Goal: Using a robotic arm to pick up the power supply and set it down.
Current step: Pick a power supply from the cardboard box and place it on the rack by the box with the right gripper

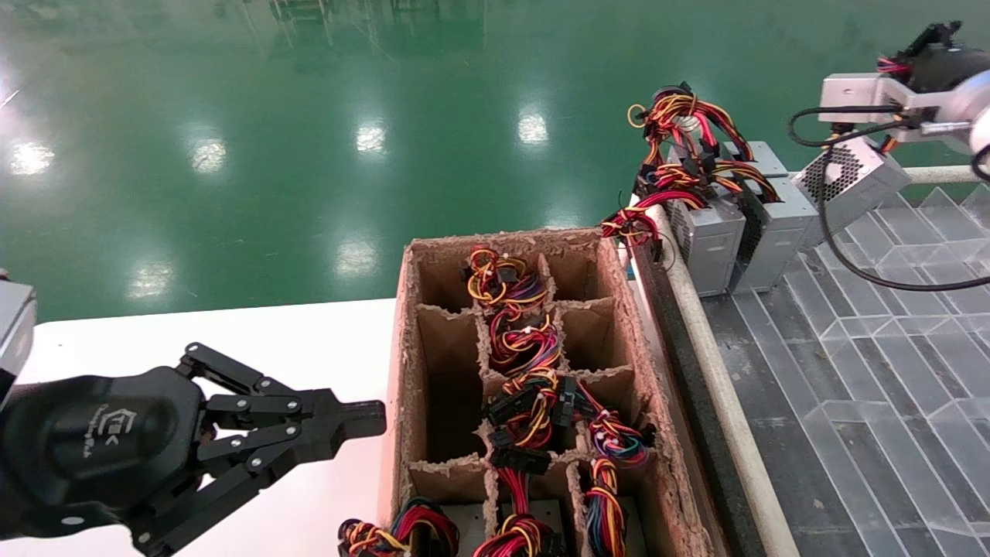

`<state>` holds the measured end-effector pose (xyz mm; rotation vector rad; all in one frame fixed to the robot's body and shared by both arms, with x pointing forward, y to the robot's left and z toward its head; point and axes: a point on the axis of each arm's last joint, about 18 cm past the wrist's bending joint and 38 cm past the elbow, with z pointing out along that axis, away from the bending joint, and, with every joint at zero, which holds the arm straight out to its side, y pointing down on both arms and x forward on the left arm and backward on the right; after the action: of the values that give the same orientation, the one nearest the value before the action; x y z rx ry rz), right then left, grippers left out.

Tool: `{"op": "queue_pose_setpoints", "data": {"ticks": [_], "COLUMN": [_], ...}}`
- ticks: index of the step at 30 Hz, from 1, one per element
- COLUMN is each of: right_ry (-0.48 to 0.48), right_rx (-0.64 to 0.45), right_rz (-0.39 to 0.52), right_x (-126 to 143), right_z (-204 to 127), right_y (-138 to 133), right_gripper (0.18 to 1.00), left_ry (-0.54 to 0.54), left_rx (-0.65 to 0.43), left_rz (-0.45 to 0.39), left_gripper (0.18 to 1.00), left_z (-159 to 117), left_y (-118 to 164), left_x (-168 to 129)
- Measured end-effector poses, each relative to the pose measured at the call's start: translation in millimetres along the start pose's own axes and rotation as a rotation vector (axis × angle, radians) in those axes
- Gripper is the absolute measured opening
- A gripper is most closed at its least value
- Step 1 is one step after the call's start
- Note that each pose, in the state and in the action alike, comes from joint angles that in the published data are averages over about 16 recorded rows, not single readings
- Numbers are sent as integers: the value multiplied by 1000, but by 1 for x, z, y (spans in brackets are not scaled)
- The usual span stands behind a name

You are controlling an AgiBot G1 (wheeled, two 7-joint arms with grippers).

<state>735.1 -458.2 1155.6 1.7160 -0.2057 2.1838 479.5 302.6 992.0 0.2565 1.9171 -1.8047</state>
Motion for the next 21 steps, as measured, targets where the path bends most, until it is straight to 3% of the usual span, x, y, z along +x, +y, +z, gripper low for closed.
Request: {"op": "queue_pose_setpoints", "data": {"ticks": [21], "right_ry": [-8], "right_rx": [132], "right_rz": [1], "right_x": [-10], "right_z": [-1], "right_y": [-57], "right_gripper": [205], "left_ry": [0], "left_rx": [0], "left_rz": [0], "left_gripper": [191], "left_z": [0], "left_y": [0], "left_x": [0]}}
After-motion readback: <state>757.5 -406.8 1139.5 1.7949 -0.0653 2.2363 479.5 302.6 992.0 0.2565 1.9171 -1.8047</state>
